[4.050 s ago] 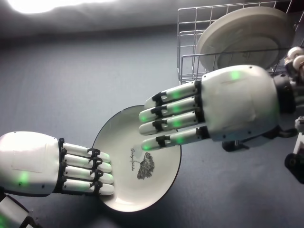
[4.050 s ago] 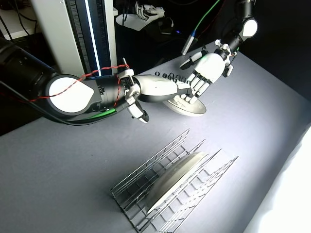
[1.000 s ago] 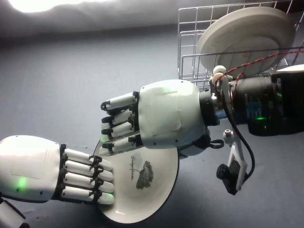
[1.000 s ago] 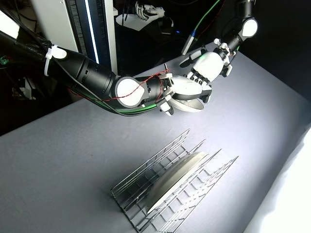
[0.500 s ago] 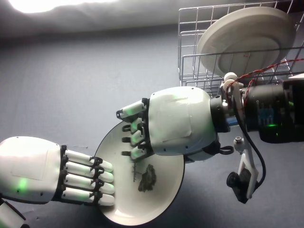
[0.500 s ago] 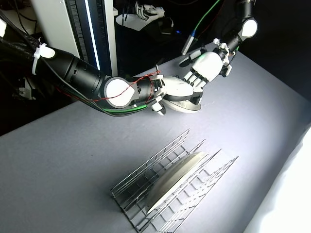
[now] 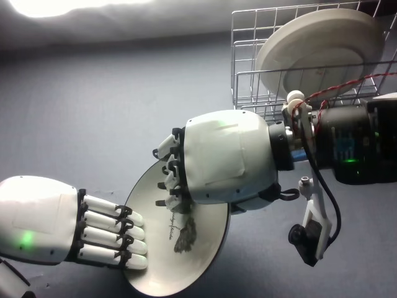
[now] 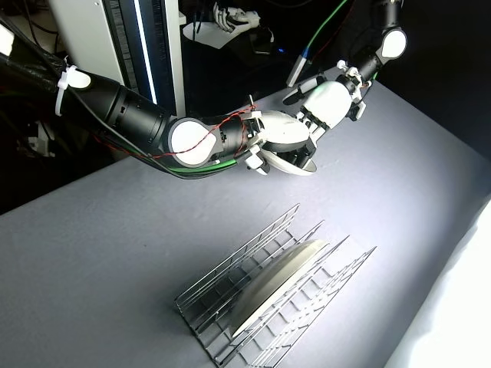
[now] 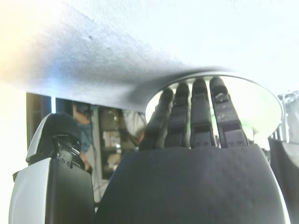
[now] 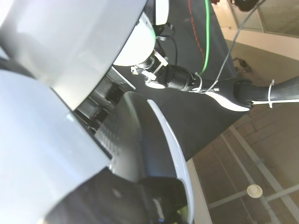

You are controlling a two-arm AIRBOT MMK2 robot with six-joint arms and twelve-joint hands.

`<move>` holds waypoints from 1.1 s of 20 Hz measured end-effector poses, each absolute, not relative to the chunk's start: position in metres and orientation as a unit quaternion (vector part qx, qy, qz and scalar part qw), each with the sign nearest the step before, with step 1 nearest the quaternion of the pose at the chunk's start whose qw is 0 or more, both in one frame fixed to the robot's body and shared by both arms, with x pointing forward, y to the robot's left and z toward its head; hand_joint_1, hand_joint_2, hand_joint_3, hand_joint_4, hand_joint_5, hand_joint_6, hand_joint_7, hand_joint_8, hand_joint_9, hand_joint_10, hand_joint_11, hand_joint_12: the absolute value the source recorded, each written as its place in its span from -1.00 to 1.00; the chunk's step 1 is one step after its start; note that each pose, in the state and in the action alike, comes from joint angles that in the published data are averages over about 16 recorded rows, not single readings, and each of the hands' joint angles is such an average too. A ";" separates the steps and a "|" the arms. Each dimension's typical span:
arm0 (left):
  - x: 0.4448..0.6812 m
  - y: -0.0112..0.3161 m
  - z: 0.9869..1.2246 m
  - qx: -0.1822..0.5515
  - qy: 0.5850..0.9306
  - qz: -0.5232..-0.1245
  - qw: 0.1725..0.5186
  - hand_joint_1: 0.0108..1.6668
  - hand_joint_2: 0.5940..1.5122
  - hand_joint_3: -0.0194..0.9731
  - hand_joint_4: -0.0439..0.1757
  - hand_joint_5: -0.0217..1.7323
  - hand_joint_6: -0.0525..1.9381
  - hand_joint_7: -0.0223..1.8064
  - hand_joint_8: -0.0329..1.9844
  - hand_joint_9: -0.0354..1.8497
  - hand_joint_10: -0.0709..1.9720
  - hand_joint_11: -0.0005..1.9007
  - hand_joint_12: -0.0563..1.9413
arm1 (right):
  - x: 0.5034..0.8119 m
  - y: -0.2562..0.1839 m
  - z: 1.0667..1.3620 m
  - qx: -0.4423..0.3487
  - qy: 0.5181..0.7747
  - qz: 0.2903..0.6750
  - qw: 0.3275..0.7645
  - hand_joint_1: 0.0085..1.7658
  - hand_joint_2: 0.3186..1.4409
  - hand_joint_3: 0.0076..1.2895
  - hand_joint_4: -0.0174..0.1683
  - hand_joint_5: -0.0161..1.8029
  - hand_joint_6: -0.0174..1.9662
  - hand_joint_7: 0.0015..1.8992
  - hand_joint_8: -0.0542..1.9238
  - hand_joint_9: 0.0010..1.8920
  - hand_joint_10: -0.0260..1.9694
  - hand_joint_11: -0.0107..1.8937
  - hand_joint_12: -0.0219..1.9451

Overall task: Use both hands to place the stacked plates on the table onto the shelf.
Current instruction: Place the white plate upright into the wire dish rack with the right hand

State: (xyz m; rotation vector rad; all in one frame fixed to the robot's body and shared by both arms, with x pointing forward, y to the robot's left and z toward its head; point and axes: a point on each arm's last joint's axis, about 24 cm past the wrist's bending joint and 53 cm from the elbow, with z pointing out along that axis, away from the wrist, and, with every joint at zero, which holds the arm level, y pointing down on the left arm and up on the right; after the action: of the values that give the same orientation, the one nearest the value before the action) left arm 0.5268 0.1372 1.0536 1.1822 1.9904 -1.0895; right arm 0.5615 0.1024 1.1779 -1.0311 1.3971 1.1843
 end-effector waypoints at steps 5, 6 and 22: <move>0.542 0.134 1.090 0.426 0.737 -0.413 0.324 -0.99 0.20 -0.94 -0.61 -0.90 -0.94 -0.88 -0.96 -0.87 -0.92 -0.97 -0.81 | 0.564 0.103 1.192 -0.413 0.574 0.496 0.503 0.42 0.08 -0.99 -0.83 0.08 -0.44 0.09 -0.05 0.07 0.05 -0.21 0.60; 0.545 0.134 1.098 0.421 0.735 -0.413 0.333 -0.99 0.20 -0.94 -0.60 -0.89 -0.94 -0.88 -0.96 -0.87 -0.92 -0.97 -0.80 | 0.565 0.103 1.195 -0.410 0.574 0.497 0.505 0.42 0.08 -0.99 -0.83 0.10 -0.45 0.10 -0.03 0.08 0.03 -0.21 0.61; 0.571 0.173 1.167 0.381 0.737 -0.362 0.425 -0.99 0.22 -0.94 -0.54 -0.87 -0.93 -0.87 -0.95 -0.87 -0.92 -0.97 -0.82 | 0.574 0.083 1.253 -0.310 0.583 0.544 0.518 0.48 0.11 -0.99 -0.88 0.21 -0.40 0.18 -0.10 0.07 0.13 -0.22 0.57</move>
State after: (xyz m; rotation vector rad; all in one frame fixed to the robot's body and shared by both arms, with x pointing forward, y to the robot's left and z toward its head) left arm 0.5715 0.1727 1.1673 0.9514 1.8429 -0.9046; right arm 0.5741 0.0834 1.2529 -0.7436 1.3982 1.3047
